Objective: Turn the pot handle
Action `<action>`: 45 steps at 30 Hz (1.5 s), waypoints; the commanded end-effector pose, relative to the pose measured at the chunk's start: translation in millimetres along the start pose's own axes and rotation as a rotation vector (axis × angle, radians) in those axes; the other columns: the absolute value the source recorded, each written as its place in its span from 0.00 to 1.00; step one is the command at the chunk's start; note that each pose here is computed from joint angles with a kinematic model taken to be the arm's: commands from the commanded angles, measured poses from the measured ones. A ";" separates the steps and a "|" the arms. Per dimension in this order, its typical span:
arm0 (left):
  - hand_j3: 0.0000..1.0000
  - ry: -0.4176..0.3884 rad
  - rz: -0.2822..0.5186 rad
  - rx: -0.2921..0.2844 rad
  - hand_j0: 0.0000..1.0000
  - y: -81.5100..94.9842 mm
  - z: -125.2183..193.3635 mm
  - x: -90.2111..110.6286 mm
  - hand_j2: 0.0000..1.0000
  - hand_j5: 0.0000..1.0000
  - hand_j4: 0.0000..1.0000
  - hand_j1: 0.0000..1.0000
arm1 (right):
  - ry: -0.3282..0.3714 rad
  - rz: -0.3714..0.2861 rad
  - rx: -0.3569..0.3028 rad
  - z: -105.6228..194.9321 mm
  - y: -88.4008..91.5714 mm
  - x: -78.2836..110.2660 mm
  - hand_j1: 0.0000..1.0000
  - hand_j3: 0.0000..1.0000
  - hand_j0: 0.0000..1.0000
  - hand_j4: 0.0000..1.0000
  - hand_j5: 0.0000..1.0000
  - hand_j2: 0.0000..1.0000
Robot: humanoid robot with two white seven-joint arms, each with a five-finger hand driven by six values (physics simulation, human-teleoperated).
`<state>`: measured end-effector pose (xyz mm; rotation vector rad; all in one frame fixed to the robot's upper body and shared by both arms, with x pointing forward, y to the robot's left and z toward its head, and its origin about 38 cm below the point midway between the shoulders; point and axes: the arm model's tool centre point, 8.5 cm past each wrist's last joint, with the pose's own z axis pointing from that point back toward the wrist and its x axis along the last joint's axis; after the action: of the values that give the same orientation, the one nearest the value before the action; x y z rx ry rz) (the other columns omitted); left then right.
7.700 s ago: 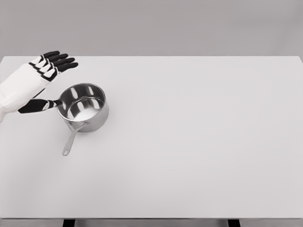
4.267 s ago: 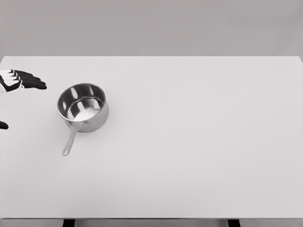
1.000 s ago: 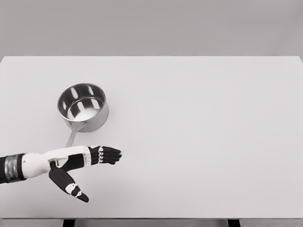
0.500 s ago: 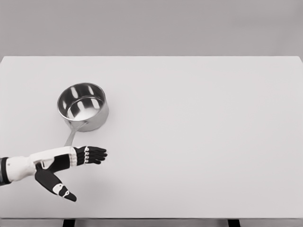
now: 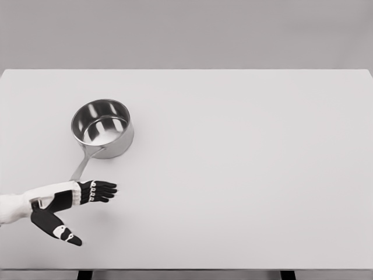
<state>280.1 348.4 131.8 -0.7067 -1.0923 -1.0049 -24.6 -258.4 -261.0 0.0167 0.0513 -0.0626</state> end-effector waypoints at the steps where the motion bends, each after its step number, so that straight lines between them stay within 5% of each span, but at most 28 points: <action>1: 1.00 0.017 -0.011 0.019 1.00 5.9 7.9 1.1 1.00 1.00 1.00 1.00 | 0.000 0.001 0.001 0.0 0.1 0.0 1.00 1.00 1.00 1.00 1.00 1.00; 25: 1.00 0.162 -0.069 0.184 1.00 51.5 62.9 -13.0 1.00 1.00 1.00 1.00 | 0.000 0.001 0.001 0.0 0.1 0.0 1.00 1.00 1.00 1.00 1.00 1.00; 30: 1.00 0.232 -0.134 0.162 1.00 50.5 72.4 -12.2 1.00 1.00 1.00 1.00 | 0.000 -0.001 0.001 0.0 0.1 0.1 1.00 1.00 1.00 1.00 1.00 1.00; 36: 1.00 0.294 -0.250 0.123 1.00 48.6 82.5 12.8 1.00 1.00 1.00 1.00 | 0.001 0.001 -0.001 0.0 -0.1 -0.1 1.00 1.00 1.00 1.00 1.00 1.00; 45: 1.00 0.449 -0.171 0.191 1.00 61.8 77.5 38.0 1.00 1.00 1.00 1.00 | 0.000 0.001 0.001 0.0 0.1 0.0 1.00 1.00 1.00 1.00 1.00 1.00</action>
<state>309.7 429.8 188.5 -0.2322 -0.8739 -1.1415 -24.5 -258.4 -261.0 0.0166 0.0511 -0.0624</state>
